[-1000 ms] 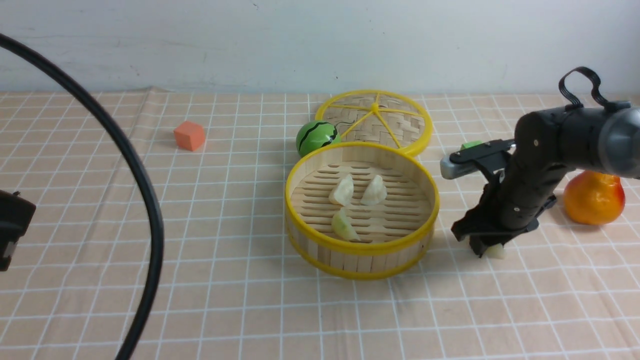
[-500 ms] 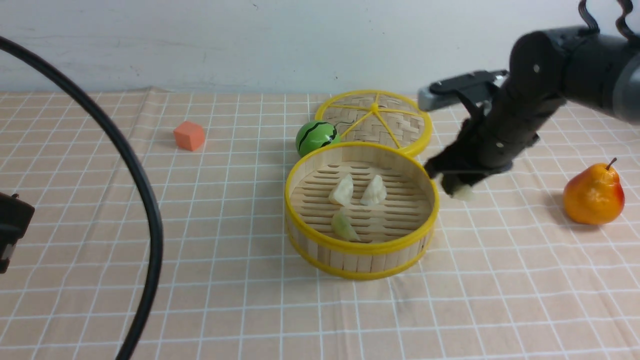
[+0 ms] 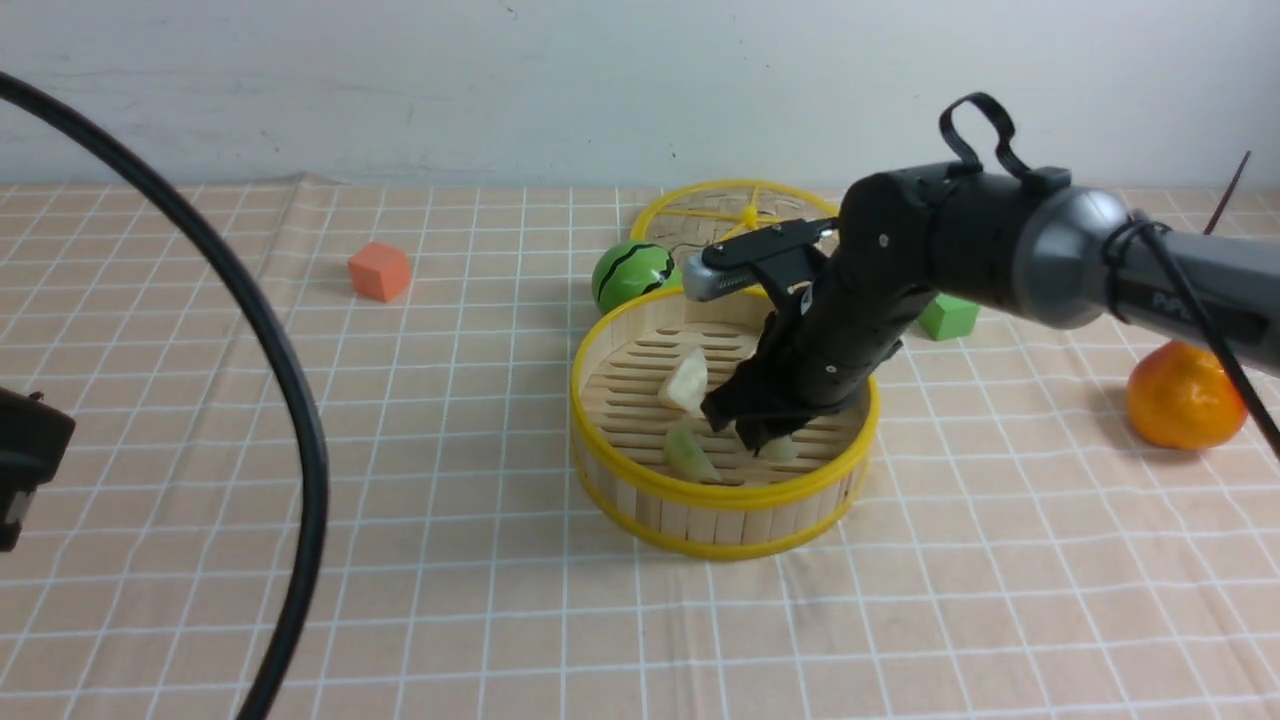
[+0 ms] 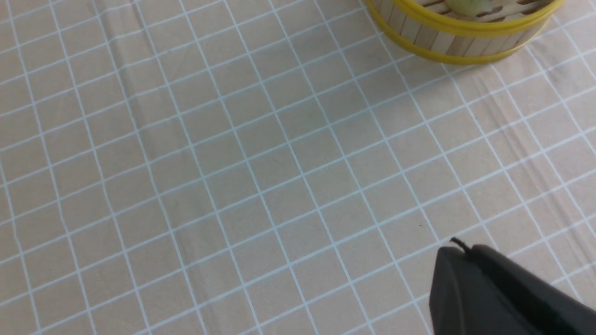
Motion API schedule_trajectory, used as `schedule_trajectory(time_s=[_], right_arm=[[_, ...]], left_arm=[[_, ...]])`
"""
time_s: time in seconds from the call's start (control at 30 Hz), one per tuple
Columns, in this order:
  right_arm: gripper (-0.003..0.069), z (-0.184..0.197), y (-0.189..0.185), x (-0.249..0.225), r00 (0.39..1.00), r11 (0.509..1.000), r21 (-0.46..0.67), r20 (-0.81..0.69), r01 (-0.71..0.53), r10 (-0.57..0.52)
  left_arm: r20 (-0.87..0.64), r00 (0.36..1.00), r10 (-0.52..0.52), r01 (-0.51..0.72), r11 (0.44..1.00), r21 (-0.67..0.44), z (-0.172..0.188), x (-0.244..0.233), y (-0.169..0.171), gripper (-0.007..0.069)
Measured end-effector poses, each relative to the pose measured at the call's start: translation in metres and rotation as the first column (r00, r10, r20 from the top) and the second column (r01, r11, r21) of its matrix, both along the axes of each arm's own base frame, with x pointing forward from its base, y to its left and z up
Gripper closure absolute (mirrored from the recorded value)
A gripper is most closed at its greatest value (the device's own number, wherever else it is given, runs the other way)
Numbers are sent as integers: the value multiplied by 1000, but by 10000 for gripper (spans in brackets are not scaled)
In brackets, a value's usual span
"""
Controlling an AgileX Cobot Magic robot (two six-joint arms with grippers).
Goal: Put the dumplings into the steamer on the table with the brown tablecloth.
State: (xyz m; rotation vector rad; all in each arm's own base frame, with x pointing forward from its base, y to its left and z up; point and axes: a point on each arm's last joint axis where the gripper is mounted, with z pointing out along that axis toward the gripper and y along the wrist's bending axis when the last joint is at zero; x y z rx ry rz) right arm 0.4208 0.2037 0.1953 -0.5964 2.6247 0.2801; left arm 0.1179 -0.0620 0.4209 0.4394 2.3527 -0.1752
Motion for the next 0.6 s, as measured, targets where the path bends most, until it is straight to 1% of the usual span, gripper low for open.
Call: schedule_trajectory(time_s=[0.1,0.13,0.17,0.2,0.23,0.27,0.3,0.37,0.43,0.5,0.57,0.6], right_arm=[[413,-1,0,0,1000,1000,2,1,1,-1],[387,-1,0,1,1000,1000,2,2,1,-1],[383,-1,0,1,1000,1000,2,2,1,-1],[339,0,1,0,1000,1000,2,-7,3,-3],[334,0,1,0,1000,1000,2,-7,4,-4],[295,6,0,-2,1000,1000,1,-17,4,-4],[272,13,0,-3,1000,1000,3,-18,2,-2],[255,25,-1,-6,1000,1000,6,-5,-2,2],[250,54,-5,-14,999,1000,19,39,-21,20],[260,89,-9,-26,994,998,42,99,-47,43],[288,118,-14,-39,987,995,70,150,-69,58],[314,138,-18,-50,979,992,91,191,-86,67]], left_arm=[[-13,1000,-8,8,1000,-13,-3,-2,-1,637],[-25,1000,-13,12,1000,-16,-8,-6,1,636],[-22,1000,-13,13,1000,-20,-8,-6,1,636],[-23,1000,-18,17,1000,-24,-18,-12,4,636],[-16,1000,-19,18,999,-29,-17,-13,4,636],[-3,1000,-22,21,999,-36,-26,-19,9,636],[5,1000,-25,25,999,-42,-36,-24,11,636],[20,999,-27,29,997,-65,-47,-31,15,636],[55,998,-19,27,990,-139,-65,-45,21,636],[71,997,-12,26,980,-198,-85,-55,25,636],[116,993,-2,33,964,-264,-98,-63,29,636],[141,990,8,35,953,-301,-108,-68,32,636]])
